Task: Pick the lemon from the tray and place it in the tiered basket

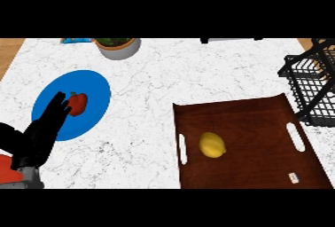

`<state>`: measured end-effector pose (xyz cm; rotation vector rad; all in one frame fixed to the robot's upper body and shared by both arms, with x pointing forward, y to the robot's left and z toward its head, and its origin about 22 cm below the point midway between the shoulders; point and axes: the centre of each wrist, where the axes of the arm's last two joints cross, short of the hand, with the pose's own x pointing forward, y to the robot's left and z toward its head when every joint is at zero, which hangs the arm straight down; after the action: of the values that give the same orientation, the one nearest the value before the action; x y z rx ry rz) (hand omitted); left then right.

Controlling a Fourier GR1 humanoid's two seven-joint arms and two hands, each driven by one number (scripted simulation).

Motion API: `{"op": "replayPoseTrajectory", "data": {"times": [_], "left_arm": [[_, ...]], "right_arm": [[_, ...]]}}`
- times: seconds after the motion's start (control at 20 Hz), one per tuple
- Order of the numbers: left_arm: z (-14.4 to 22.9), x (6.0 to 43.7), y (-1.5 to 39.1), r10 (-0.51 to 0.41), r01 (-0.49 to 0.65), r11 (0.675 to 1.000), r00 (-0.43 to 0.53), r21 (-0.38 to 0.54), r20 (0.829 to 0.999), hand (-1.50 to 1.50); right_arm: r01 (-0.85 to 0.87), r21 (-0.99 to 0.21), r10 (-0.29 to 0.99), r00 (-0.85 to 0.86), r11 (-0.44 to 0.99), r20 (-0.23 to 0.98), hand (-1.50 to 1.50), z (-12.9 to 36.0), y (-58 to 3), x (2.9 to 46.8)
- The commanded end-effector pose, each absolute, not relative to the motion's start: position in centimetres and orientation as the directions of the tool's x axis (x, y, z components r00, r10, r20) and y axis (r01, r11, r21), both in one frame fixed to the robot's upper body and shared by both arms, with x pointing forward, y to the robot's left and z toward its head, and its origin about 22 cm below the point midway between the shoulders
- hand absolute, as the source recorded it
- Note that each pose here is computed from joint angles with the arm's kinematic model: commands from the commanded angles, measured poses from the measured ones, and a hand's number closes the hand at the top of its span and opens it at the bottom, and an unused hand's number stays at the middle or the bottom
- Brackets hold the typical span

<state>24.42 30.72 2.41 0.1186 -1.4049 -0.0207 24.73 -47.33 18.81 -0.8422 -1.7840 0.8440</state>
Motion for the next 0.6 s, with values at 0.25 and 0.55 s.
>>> {"op": "replayPoseTrajectory", "data": {"times": [0.25, 0.55], "left_arm": [[2.4, 26.6, 27.5, -0.098, 0.03, 0.995, 0.124, 0.095, 0.987, 0.0], [3.9, 25.9, 27.3, -0.092, 0.047, 0.995, 0.146, 0.086, 0.985, 0.0]], "right_arm": [[0.102, -0.765, 0.723, -0.427, 0.636, 0.543, 1.5, 26.3, -58.4, 20.2], [0.066, -0.764, 0.728, -0.367, 0.641, 0.579, 1.5, 26.7, -59.7, 21.0]]}}
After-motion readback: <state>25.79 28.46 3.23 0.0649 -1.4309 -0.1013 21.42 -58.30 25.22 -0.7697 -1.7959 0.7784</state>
